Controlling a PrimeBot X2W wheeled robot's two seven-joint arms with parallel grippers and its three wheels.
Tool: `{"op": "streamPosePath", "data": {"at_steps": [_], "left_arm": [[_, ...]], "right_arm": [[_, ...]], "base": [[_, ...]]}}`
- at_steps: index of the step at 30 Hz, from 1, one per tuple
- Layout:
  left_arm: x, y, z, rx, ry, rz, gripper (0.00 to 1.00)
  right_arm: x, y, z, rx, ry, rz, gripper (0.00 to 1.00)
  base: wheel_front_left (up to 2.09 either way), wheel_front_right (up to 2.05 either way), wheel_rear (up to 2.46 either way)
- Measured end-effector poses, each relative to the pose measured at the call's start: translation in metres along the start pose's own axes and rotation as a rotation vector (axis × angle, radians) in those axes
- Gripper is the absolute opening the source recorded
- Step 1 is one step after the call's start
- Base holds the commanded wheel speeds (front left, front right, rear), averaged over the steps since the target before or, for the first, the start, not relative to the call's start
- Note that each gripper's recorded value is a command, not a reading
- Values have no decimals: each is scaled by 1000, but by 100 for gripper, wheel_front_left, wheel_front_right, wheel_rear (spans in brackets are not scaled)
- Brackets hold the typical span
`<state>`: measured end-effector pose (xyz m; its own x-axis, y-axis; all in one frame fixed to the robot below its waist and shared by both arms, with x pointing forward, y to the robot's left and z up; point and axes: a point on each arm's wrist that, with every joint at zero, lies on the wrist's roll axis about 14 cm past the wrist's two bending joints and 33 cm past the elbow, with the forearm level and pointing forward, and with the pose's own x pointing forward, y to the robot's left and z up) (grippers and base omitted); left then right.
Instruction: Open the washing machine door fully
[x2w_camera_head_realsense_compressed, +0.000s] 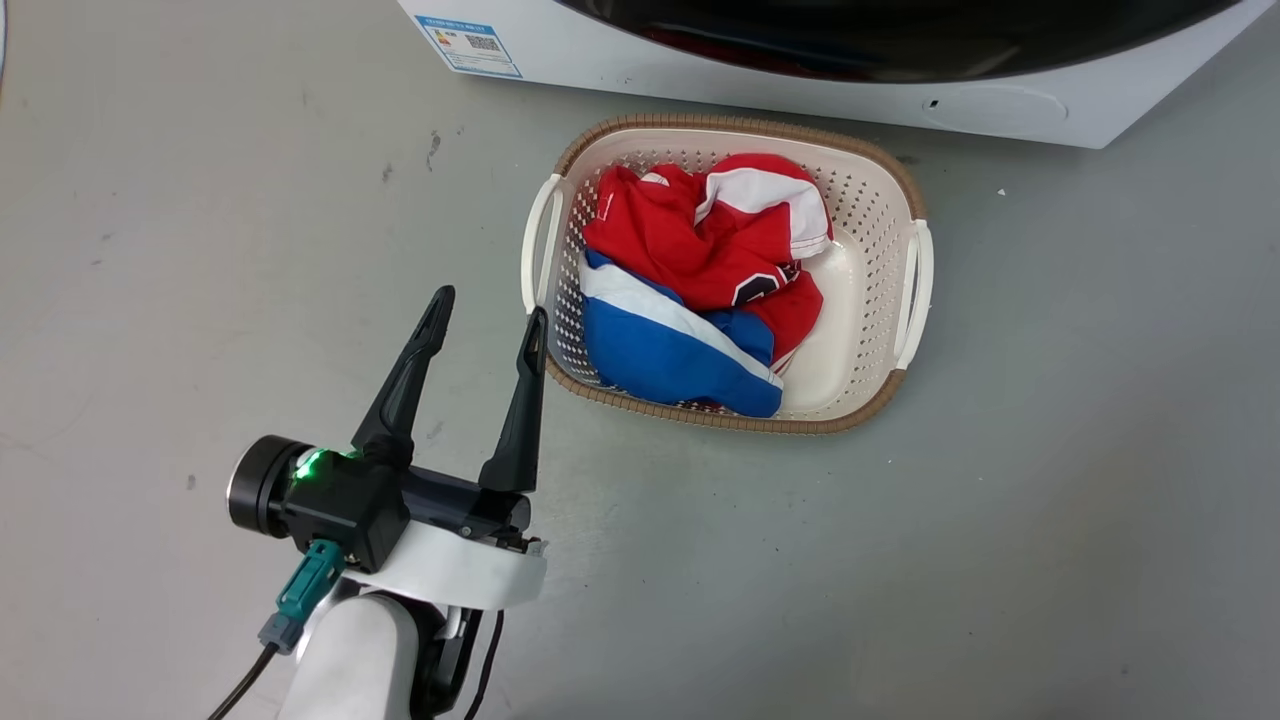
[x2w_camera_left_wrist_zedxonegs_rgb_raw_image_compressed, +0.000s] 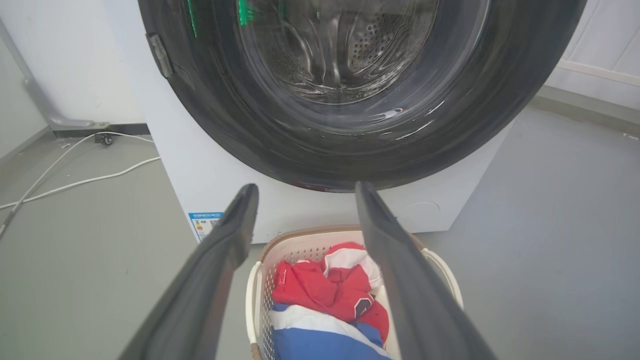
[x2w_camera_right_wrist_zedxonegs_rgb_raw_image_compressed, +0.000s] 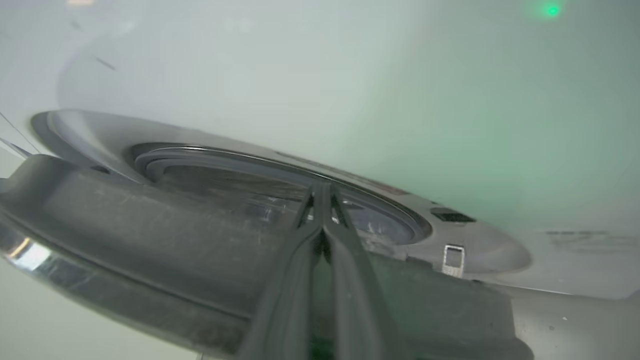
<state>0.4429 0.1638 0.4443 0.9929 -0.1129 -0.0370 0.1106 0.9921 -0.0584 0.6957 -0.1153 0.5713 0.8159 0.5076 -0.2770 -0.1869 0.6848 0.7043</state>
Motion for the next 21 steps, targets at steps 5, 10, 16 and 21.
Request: {"op": "streamPosePath", "data": {"at_steps": [5,10,16,21], "left_arm": [[-1,1,2,0,-3,3,100],[-6,1,12,3,-23,10,100],[-22,0,25,3,-46,21,100],[-36,2,36,6,-68,36,100]], "right_arm": [[0,6,-15,-2,51,10,0],[-12,6,-26,4,71,1,0],[-34,16,-37,13,90,7,0],[-50,25,-50,17,117,19,0]], "base": [[0,0,0],[0,0,0],[0,0,0],[0,0,0]]}}
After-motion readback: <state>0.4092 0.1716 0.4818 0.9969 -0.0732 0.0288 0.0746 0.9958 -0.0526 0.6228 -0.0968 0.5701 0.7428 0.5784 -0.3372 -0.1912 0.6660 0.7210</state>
